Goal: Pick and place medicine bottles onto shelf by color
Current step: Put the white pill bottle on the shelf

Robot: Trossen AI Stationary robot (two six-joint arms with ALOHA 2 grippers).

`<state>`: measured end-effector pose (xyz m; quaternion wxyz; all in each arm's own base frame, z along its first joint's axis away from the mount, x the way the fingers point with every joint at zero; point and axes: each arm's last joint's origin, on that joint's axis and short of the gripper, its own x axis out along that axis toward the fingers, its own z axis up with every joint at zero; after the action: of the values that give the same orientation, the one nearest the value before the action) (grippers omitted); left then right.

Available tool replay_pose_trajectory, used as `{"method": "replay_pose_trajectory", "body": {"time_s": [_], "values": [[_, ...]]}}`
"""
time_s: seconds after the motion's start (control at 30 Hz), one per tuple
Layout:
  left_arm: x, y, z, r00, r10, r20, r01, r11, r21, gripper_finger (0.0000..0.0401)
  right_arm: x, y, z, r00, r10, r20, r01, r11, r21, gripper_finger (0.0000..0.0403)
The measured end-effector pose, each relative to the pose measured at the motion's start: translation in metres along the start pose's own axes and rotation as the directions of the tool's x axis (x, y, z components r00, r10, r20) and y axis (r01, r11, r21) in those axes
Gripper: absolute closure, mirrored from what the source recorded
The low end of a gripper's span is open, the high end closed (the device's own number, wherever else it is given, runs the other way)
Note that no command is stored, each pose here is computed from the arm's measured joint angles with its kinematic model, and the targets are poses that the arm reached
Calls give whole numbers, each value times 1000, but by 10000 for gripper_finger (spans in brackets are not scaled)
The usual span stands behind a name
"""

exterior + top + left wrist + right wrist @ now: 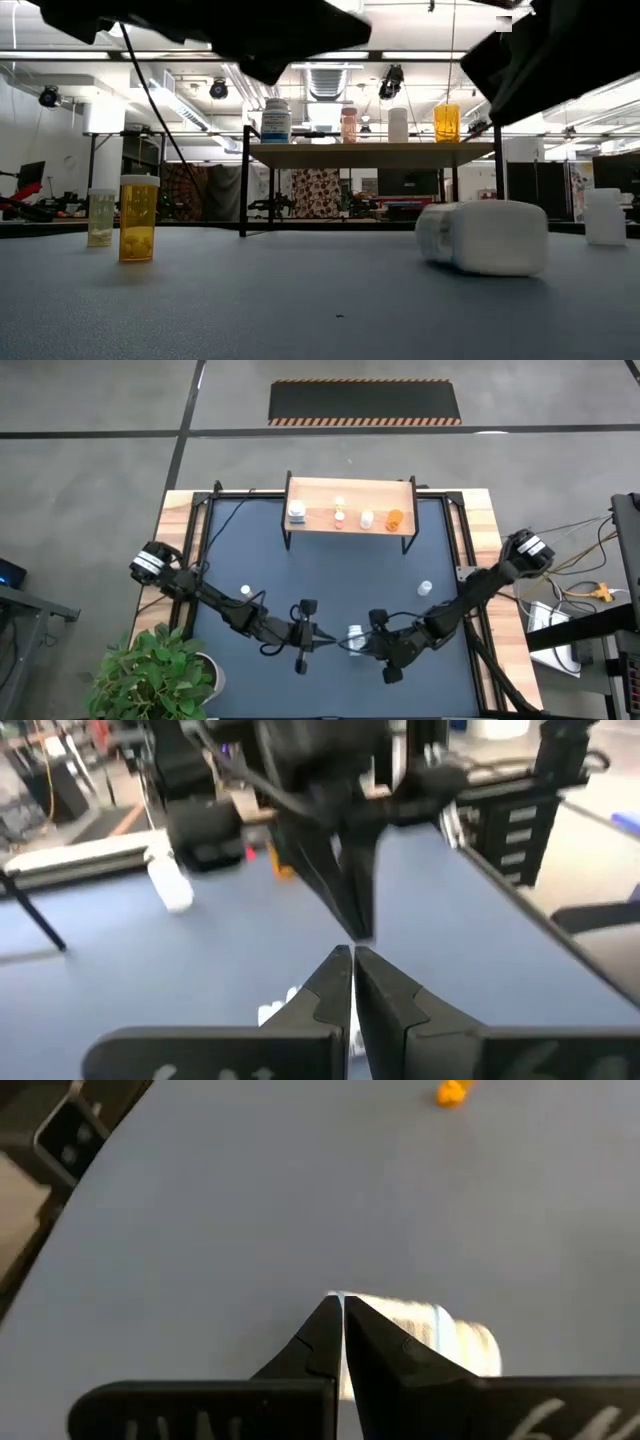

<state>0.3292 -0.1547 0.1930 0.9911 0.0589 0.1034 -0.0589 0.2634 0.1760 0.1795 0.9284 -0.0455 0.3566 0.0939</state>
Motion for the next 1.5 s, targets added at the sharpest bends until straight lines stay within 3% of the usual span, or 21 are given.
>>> {"method": "replay_pose_trajectory", "body": {"time_s": [0.13,0.2,0.4,0.53,0.7,0.9,1.1,1.33,1.5], "values": [[0,1,-3,999,24,-26,-25,1000,-13,401,-10,-11,8,999,-30,25,23,969,245,381],[0,1,-3,999,33,-28,-32,999,3,401,-11,-11,9,999,-28,27,18,948,318,360],[-8,6,8,994,109,-13,-106,984,144,401,-14,-10,15,1000,-28,-11,30,845,534,256],[-18,11,16,986,160,-43,-147,966,213,401,-13,-9,27,996,-86,-16,78,787,612,192],[-34,18,25,979,182,-87,-153,951,267,401,-2,-12,42,971,-165,-173,238,728,643,156],[-54,26,33,969,204,-137,-157,943,293,401,9,-15,58,878,-253,-406,467,634,616,155],[-64,29,36,970,202,-131,-157,943,293,401,28,-5,71,843,-228,-487,522,566,638,137],[-68,30,32,970,202,-134,-155,942,298,401,54,-4,70,781,-237,-578,606,510,610,94],[-68,30,31,970,201,-134,-154,942,298,401,67,-5,68,756,-228,-613,638,464,615,87]]}}
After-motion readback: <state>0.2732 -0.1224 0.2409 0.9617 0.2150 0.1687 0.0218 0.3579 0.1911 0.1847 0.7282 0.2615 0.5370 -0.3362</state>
